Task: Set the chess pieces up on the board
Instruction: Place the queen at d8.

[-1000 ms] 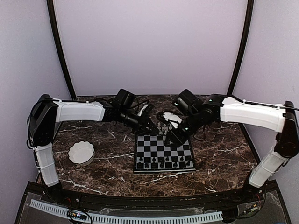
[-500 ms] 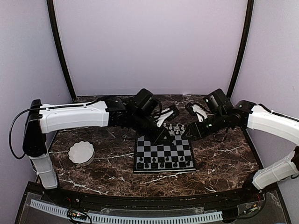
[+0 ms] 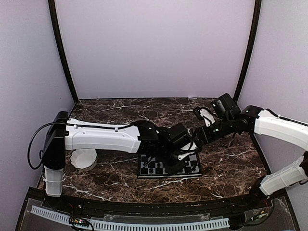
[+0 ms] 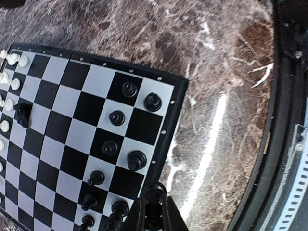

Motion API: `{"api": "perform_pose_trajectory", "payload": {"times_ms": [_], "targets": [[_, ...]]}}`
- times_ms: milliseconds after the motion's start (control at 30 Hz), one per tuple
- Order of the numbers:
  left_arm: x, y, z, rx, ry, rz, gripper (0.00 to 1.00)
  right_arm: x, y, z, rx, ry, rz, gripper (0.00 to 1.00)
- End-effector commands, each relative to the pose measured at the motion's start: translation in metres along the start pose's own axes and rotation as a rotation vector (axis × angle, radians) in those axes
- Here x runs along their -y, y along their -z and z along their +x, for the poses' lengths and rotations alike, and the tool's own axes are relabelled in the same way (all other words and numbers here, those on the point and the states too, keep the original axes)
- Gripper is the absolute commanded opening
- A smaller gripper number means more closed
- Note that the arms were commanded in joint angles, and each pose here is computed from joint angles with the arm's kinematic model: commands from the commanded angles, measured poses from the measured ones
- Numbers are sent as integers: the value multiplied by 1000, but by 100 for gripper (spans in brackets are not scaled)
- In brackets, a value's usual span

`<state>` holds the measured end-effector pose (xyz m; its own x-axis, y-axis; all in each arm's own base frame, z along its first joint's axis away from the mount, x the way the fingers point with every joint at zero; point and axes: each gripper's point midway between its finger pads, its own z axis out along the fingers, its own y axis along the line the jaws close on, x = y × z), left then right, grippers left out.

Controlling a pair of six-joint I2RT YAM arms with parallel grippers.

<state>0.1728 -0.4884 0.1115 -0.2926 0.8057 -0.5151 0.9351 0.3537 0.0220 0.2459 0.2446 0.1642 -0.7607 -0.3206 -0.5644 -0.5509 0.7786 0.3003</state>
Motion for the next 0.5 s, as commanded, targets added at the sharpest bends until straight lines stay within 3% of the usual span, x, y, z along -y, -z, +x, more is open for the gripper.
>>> {"api": "perform_pose_trajectory", "payload": {"times_ms": [0, 467], "targets": [[-22, 4, 0, -39, 34, -108, 2, 1, 3, -7, 41, 16, -2, 52], [-28, 0, 14, -92, 140, -110, 0, 4, 1, -6, 35, 12, 6, 52]]}}
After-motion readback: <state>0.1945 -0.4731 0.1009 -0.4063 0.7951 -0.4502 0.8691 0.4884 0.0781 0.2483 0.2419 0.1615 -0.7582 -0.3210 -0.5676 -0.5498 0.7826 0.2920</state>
